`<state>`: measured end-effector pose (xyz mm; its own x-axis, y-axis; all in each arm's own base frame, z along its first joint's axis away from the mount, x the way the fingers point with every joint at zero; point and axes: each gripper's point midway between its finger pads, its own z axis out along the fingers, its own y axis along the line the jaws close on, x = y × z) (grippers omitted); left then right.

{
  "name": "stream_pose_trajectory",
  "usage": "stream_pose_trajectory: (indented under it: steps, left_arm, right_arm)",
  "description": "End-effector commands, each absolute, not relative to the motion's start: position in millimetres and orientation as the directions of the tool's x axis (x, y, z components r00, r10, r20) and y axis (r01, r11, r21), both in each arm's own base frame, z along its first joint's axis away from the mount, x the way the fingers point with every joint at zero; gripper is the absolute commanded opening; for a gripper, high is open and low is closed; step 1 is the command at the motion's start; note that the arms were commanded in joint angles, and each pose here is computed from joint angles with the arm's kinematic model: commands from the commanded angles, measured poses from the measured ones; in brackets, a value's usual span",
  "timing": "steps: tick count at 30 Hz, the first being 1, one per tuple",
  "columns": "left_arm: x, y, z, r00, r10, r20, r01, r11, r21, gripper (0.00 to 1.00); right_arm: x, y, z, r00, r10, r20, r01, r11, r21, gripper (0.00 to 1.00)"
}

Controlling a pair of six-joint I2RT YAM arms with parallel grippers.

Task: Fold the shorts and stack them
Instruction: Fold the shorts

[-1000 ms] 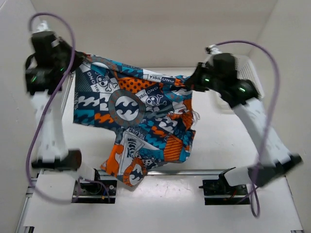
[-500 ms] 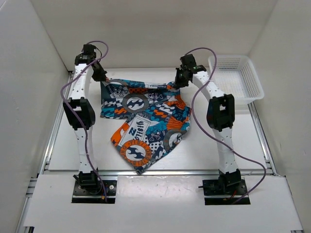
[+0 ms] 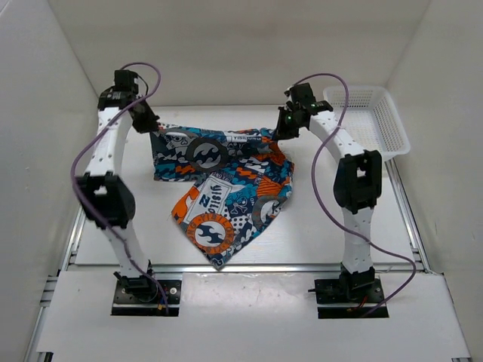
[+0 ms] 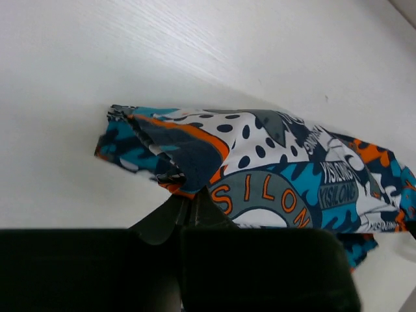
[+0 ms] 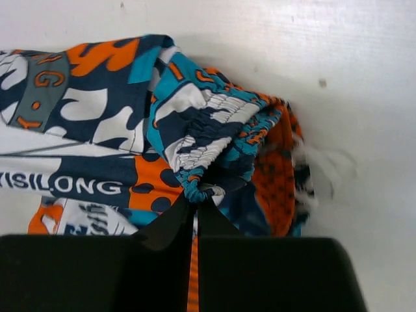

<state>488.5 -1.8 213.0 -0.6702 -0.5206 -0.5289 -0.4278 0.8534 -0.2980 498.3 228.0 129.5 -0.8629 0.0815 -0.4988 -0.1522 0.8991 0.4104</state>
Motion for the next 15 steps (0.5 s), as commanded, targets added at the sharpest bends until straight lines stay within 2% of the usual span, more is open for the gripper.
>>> stream_pose_trajectory:
  steps: [1, 4, 5, 6, 8, 11, 12, 15]
  left_arm:
    - [429.9, -4.1, 279.6, -0.585, -0.522, -0.62, -0.409, 0.851, -0.331, 0.1]
    - [374.7, -22.4, 263.3, -0.621, -0.542, -0.566, -0.413, 0.84, -0.352, 0.1]
    - [355.3, -32.5, 239.1, -0.665, -0.541, -0.514, -0.42, 0.841, -0.342, 0.1]
    - [337.8, -39.8, 246.3, -0.661, -0.541, -0.52, -0.397, 0.84, -0.37, 0.1]
    - [309.4, -56.8, 220.6, -0.712, -0.524, -0.468, -0.387, 0.848, -0.361, 0.1]
    - [272.3, -88.6, 211.5, -0.754, -0.507, -0.418, -0.346, 0.848, -0.402, 0.1]
    - [258.7, -95.5, 194.5, -0.771, -0.517, -0.373, -0.371, 0.84, -0.396, 0.1]
    - [224.9, -128.1, 180.7, -0.826, -0.476, -0.303, -0.328, 0.842, -0.427, 0.1]
  right_arm:
    - [478.0, 180.4, 165.0, -0.842, 0.126, -0.524, -0.094, 0.923, 0.373, 0.0]
    - [458.4, 167.5, 175.9, -0.837, 0.137, -0.53, -0.078, 0.928, 0.363, 0.0]
    - [444.8, 163.9, 163.8, -0.857, 0.132, -0.499, -0.065, 0.932, 0.357, 0.0]
    - [435.3, 161.5, 174.0, -0.849, 0.134, -0.512, -0.07, 0.93, 0.36, 0.0]
    - [422.0, 151.7, 173.6, -0.851, 0.152, -0.503, -0.043, 0.934, 0.355, 0.0]
    - [391.1, 135.3, 165.7, -0.863, 0.18, -0.472, 0.015, 0.943, 0.332, 0.0]
    - [381.8, 129.9, 169.6, -0.858, 0.182, -0.48, 0.023, 0.947, 0.319, 0.0]
    - [352.4, 107.5, 149.6, -0.867, 0.222, -0.446, 0.111, 0.959, 0.261, 0.0]
